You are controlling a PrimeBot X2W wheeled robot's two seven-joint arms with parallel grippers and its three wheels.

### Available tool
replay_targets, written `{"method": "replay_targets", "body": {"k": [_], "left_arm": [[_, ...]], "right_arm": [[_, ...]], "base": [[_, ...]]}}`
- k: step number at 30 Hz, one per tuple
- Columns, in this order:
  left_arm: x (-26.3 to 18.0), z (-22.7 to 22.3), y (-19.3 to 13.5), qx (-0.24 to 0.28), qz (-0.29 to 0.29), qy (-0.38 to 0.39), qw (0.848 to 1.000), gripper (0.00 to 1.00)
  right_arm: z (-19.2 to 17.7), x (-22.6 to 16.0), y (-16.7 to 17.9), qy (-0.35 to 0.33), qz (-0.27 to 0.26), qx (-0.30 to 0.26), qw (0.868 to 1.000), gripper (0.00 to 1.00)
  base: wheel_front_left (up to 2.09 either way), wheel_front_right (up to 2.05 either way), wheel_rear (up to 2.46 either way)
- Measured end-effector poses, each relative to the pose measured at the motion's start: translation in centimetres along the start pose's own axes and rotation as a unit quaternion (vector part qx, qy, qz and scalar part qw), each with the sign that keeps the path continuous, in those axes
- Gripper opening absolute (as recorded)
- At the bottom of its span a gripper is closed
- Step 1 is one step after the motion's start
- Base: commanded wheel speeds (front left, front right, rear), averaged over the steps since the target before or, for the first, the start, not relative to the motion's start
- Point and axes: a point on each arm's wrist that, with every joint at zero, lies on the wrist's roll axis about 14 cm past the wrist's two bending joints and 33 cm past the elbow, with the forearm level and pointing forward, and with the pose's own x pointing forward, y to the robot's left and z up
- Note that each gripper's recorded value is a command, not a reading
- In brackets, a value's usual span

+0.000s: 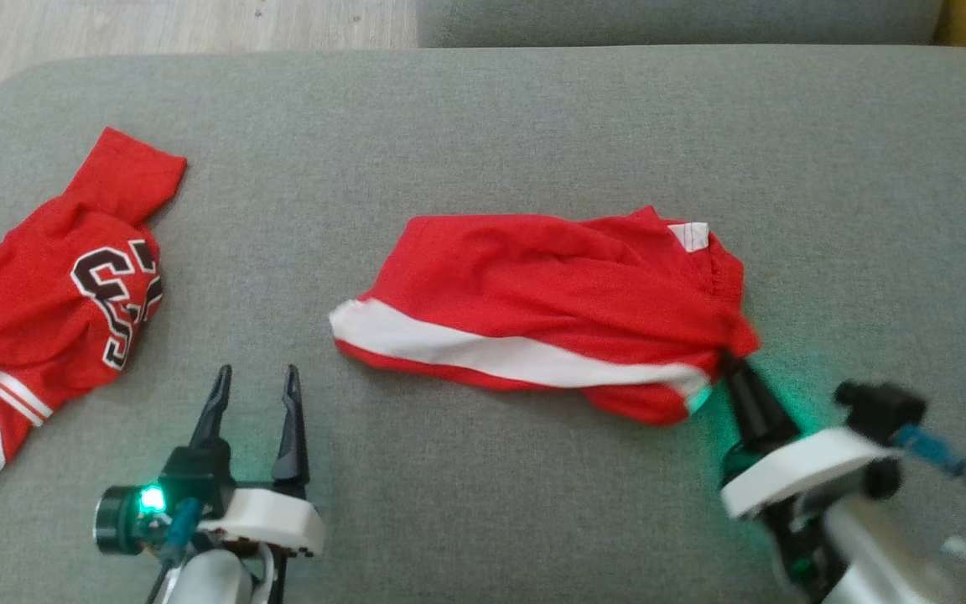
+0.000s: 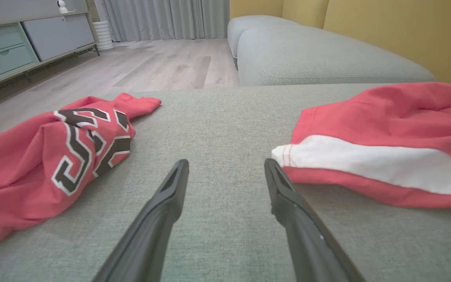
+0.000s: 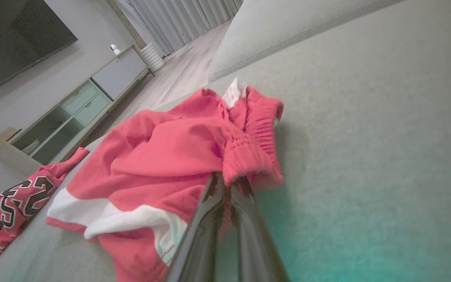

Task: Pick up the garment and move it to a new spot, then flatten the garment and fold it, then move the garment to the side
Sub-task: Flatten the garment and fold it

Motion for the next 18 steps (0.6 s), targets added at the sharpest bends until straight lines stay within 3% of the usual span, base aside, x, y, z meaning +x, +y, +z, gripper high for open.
{"method": "replay_targets", "body": {"k": [7,8,9,10,18], "left_arm": [[-0.2,-0.3,-1.4,-0.001,-0.020,0.004,1.000,1.00],[-0.3,-0.4,-1.4,-0.001,-0.020,0.006,1.000,1.00],[-0.3,-0.4,-1.3,-0.002,-0.020,0.006,1.000,1.00],[-0.3,-0.4,-1.3,-0.005,-0.018,0.006,1.000,1.00],[-0.5,0.3,-1.3,-0.005,-0.017,-0.004,1.000,1.00]], "right_arm": [[5.4,1.7,-2.9,-0.030,-0.003,-0.088,0.996,0.00],[5.9,2.0,-3.0,-0.031,-0.002,-0.101,0.994,0.16],[6.3,2.2,-3.2,-0.032,-0.002,-0.112,0.993,0.47],[6.6,2.5,-3.3,-0.033,-0.004,-0.119,0.992,1.00],[6.0,2.0,-5.0,-0.016,-0.042,-0.154,0.987,1.00]], "base": [[0.00,0.00,0.00],[0.00,0.00,0.00],[0.00,0.00,0.00],[0.00,0.00,0.00],[0.00,0.00,0.00]]}}
